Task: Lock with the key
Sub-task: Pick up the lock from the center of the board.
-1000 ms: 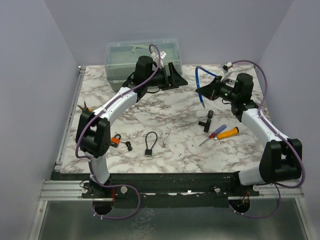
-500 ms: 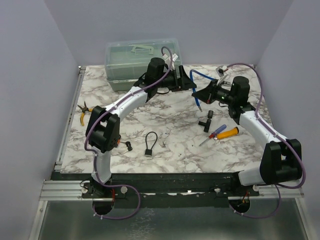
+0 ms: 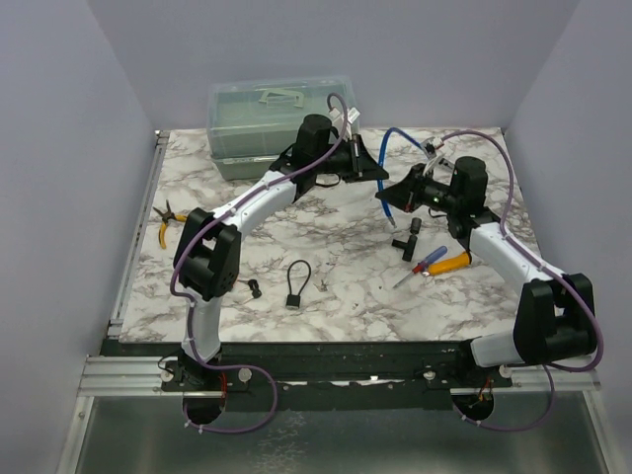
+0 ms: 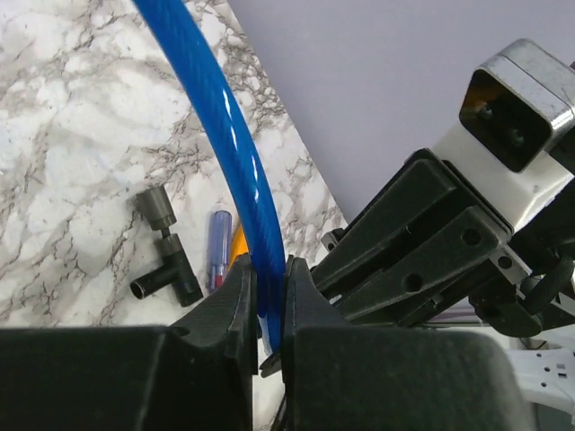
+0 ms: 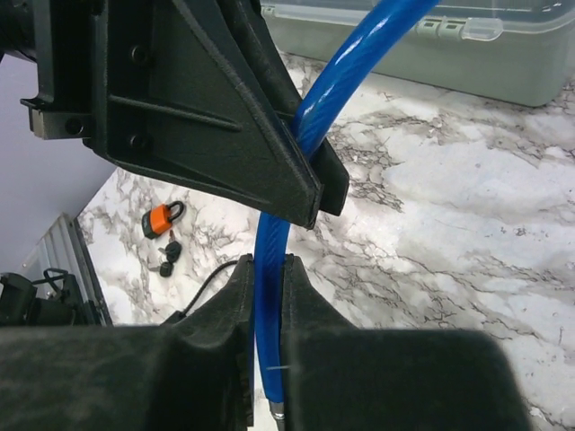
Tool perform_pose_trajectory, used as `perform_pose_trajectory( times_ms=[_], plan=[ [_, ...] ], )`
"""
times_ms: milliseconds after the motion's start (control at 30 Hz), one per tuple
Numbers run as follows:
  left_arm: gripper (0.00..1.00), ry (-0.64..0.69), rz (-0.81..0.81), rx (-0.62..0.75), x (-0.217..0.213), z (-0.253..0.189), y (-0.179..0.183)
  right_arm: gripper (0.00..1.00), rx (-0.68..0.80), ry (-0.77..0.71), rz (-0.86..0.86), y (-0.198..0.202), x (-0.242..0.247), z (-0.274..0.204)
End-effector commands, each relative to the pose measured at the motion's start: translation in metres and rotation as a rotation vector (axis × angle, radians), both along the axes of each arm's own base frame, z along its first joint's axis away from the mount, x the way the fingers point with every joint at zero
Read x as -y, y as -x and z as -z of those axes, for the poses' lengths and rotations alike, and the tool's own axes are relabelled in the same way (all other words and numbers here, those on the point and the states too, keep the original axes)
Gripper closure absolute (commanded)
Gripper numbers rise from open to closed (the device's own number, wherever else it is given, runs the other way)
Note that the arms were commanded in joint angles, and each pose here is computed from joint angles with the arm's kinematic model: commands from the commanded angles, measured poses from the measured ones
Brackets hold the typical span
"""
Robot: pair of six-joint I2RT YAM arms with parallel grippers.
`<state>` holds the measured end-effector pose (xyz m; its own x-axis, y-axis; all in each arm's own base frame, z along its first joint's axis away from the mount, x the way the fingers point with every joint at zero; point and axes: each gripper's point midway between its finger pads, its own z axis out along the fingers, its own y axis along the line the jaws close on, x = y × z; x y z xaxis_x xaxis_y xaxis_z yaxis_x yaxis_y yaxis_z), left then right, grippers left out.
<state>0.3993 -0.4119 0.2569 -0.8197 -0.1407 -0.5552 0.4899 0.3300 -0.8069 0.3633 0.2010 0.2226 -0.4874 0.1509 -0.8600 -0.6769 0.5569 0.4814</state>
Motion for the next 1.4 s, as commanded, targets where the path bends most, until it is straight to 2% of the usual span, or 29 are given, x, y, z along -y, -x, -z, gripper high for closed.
perform_pose_trajectory(
  times_ms=[0,367,433,567,767,867,1033,1167,1367],
  plan=[
    [1.00,0.012,0.064,0.142,0.004,-0.023,0.000,0.86,0.124,0.008,-0.026,0.000,-0.003,-0.027],
    [1.00,-0.062,0.189,0.517,-0.003,-0.073,0.007,0.37,0.207,0.055,0.027,0.001,0.012,-0.066],
    [1.00,-0.078,0.193,0.579,-0.006,-0.078,0.007,0.31,0.224,0.074,0.041,-0.002,0.017,-0.074],
    [1.00,-0.100,0.192,0.658,-0.013,-0.089,0.006,0.29,0.224,0.114,0.070,-0.007,0.032,-0.086],
    [1.00,-0.149,0.202,0.761,-0.025,-0.095,0.004,0.25,0.275,0.164,0.053,0.008,0.044,-0.095],
    [1.00,-0.140,0.203,0.786,-0.034,-0.105,0.003,0.20,0.308,0.185,0.065,0.016,0.048,-0.097],
    [1.00,-0.134,0.220,0.889,-0.045,-0.124,0.007,0.19,0.327,0.196,0.106,0.022,0.054,-0.099],
    [1.00,-0.149,0.209,1.004,-0.053,-0.144,0.009,0.19,0.293,0.199,0.146,0.017,0.061,-0.094],
    [1.00,-0.106,0.248,1.060,-0.063,-0.164,0.022,0.20,0.235,0.215,0.245,0.000,0.079,-0.082]
  ],
)
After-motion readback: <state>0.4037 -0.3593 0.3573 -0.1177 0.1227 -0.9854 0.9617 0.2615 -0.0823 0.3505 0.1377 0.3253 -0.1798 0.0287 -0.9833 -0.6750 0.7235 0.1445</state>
